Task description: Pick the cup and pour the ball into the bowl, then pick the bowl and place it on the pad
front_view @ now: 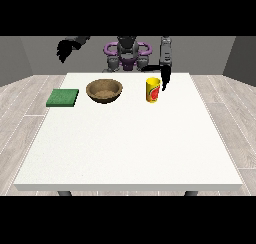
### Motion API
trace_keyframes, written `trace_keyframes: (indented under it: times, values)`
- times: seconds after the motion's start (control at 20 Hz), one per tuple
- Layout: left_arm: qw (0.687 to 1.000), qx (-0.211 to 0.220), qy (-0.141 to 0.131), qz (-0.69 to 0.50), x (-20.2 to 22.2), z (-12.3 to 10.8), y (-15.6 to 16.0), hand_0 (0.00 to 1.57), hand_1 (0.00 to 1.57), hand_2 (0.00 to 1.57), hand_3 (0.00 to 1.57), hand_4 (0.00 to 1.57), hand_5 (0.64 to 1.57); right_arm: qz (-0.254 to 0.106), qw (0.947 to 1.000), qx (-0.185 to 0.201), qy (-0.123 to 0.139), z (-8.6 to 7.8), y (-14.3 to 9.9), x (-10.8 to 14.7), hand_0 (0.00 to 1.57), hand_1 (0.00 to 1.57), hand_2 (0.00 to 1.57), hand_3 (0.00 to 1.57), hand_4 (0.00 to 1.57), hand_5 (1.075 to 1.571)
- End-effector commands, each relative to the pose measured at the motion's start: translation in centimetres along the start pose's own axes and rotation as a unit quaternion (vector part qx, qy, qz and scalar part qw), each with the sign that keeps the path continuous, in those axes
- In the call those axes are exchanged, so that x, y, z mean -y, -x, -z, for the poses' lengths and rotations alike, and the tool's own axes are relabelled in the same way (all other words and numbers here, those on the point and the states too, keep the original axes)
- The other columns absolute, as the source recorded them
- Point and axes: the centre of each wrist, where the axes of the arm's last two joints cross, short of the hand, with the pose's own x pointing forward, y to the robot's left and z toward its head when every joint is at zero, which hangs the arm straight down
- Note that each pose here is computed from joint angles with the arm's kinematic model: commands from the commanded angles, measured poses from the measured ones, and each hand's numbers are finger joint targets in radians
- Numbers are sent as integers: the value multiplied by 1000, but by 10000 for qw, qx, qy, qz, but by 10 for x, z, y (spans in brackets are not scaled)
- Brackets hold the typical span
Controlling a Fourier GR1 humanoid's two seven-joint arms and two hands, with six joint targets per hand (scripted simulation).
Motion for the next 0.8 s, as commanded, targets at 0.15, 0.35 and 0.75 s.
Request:
trace_keyframes:
  times: [0.15, 0.35, 0.75]
  values:
    - [9999, -128, -90, 68, 0, 6, 33, 0, 0, 0, 0, 203, 1429, 6, 9999, -101, -45, -1, 14, 16, 0, 0, 0, 0, 669, 1562]
    - [9999, -52, -106, -67, -14, 14, 39, 0, 0, 0, 0, 211, 1435, 0, 10000, 37, -79, 8, 7, 36, 0, 0, 0, 0, 673, 1563]
    - [9925, 141, -530, 1093, -5, -8, 70, 1226, 1226, 1571, 1571, 1336, 1481, 4, 9989, 302, -369, 18, -24, 40, 0, 0, 0, 140, 647, 1569]
